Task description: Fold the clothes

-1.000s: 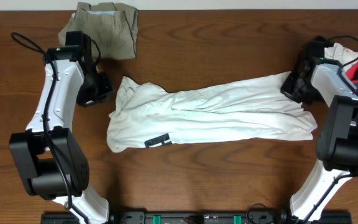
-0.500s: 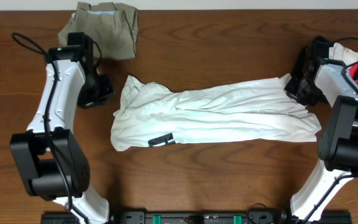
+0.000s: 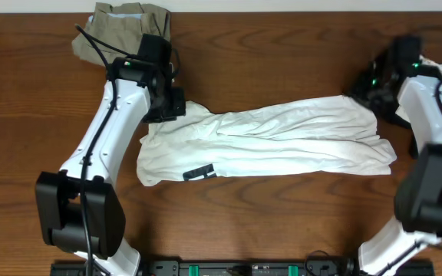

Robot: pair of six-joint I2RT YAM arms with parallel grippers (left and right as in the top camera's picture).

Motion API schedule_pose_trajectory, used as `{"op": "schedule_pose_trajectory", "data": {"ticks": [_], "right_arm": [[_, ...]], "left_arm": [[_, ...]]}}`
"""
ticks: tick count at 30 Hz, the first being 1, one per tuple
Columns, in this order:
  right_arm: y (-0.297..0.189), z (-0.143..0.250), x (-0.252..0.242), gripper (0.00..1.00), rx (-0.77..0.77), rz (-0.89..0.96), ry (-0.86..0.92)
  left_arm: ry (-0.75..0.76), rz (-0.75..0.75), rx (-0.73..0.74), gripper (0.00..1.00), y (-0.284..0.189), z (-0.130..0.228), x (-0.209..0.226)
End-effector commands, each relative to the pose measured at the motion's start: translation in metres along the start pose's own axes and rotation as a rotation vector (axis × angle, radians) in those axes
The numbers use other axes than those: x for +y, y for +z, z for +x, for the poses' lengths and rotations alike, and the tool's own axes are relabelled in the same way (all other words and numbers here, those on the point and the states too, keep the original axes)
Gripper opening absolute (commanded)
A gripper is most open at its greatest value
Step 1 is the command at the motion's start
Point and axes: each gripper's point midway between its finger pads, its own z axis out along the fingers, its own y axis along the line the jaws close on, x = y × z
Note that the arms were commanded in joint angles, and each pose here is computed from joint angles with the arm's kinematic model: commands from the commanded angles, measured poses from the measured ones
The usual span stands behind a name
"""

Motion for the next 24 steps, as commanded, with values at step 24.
{"op": "schedule_pose_trajectory", "data": {"ticks": [24], "right_arm": [[0.105, 0.152, 0.133, 0.38, 0.344, -0.097, -0.326]], "left_arm": [[-0.078, 0.052, 0.406, 0.06, 0.125, 0.061, -0.021]]}}
